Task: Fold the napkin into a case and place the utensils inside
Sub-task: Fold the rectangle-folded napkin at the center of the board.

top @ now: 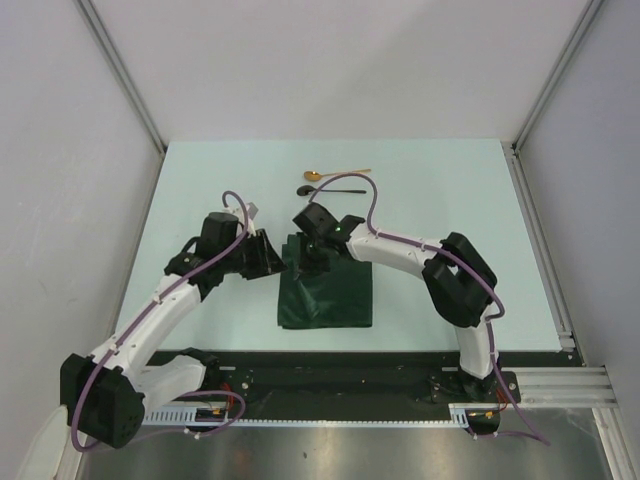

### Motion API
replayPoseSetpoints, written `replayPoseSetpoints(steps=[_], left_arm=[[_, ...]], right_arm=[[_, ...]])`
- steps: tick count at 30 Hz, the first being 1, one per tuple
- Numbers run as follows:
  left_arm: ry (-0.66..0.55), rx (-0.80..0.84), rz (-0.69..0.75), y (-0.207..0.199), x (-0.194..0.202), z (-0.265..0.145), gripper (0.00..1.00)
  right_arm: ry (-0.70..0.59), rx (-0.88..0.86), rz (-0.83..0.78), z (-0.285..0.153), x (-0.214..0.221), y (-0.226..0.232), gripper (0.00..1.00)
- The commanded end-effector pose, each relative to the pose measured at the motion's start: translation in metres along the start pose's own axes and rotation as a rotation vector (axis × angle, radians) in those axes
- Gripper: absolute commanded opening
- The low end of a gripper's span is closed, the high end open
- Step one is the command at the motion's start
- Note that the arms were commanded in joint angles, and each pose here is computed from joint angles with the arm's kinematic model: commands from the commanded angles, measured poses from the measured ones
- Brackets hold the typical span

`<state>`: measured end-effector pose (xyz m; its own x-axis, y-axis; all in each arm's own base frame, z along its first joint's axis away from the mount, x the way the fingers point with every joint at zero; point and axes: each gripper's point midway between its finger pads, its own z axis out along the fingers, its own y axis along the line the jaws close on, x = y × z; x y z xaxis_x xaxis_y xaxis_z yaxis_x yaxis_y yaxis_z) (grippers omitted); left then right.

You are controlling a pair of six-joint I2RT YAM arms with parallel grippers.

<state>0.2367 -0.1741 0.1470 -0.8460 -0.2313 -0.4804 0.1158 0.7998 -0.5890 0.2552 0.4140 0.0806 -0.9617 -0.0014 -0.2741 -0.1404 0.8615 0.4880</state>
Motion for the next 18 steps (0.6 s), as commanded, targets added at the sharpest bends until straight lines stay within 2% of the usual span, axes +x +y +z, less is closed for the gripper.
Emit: replayPoseSetpoints(steps=[1,18], left_arm=[[-0.024,0.008,0.015,0.001,-0.003,-0.006,0.38],[-0.033,0.007,0.017,0.002,-0.005,-0.010,0.38]], right_arm=[[0.027,-0.063,0.034,0.010,0.005,0.014,0.00],[0.072,-0.076,0.080,0.033,0.011,0.010,0.00]])
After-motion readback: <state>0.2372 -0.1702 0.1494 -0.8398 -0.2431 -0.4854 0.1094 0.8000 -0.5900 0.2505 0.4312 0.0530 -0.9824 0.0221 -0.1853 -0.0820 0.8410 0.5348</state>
